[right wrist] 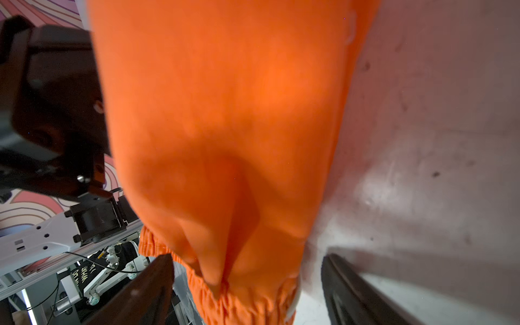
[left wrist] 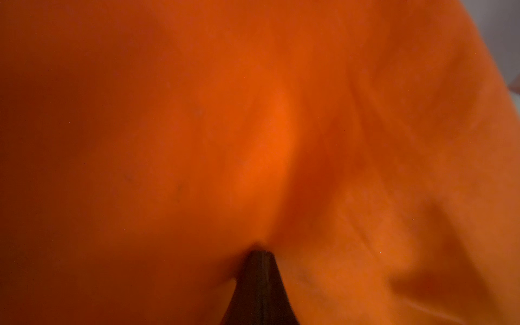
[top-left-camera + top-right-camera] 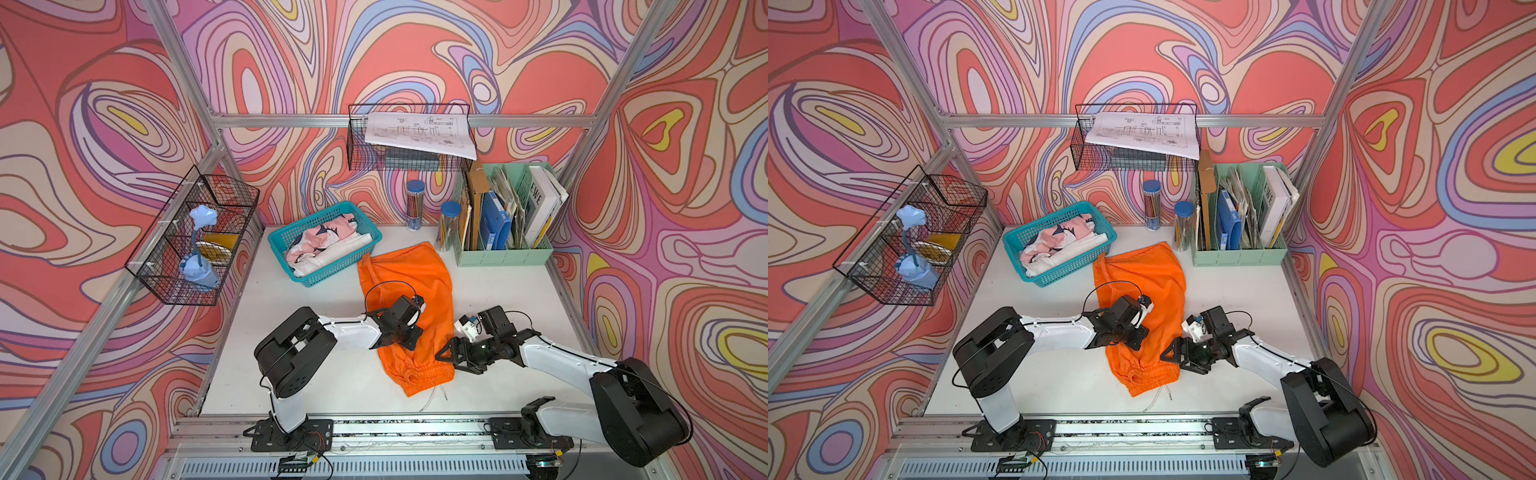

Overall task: Roll up the shorts
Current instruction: Roll the shorts at the center of the board.

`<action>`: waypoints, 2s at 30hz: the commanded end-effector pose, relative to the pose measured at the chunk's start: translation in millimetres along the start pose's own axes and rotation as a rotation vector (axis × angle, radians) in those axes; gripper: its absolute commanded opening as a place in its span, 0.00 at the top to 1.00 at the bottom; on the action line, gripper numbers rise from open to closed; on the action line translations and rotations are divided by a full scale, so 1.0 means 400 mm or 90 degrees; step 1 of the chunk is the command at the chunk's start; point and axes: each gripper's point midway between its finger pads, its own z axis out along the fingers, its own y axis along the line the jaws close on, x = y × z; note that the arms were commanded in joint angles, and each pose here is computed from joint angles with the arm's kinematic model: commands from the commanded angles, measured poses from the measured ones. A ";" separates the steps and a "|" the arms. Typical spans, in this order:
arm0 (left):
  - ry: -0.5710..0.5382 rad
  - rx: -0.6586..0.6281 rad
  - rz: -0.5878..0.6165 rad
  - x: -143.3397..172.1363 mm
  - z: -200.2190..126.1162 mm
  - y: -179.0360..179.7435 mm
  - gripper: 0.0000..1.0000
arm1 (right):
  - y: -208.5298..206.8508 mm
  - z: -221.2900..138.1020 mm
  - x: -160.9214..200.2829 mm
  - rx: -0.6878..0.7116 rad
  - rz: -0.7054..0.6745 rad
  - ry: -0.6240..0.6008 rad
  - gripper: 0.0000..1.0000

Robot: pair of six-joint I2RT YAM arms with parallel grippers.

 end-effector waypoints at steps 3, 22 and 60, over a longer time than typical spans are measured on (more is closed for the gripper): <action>0.032 -0.026 0.005 0.026 0.031 0.029 1.00 | -0.017 0.020 0.035 -0.015 0.026 0.023 0.17; -0.003 -0.020 0.036 -0.005 -0.003 0.027 1.00 | 0.016 0.049 0.014 -0.071 0.069 0.026 1.00; -0.243 -0.160 0.622 0.031 -0.183 -0.182 0.03 | 0.089 0.056 -0.127 -0.237 0.410 -0.019 1.00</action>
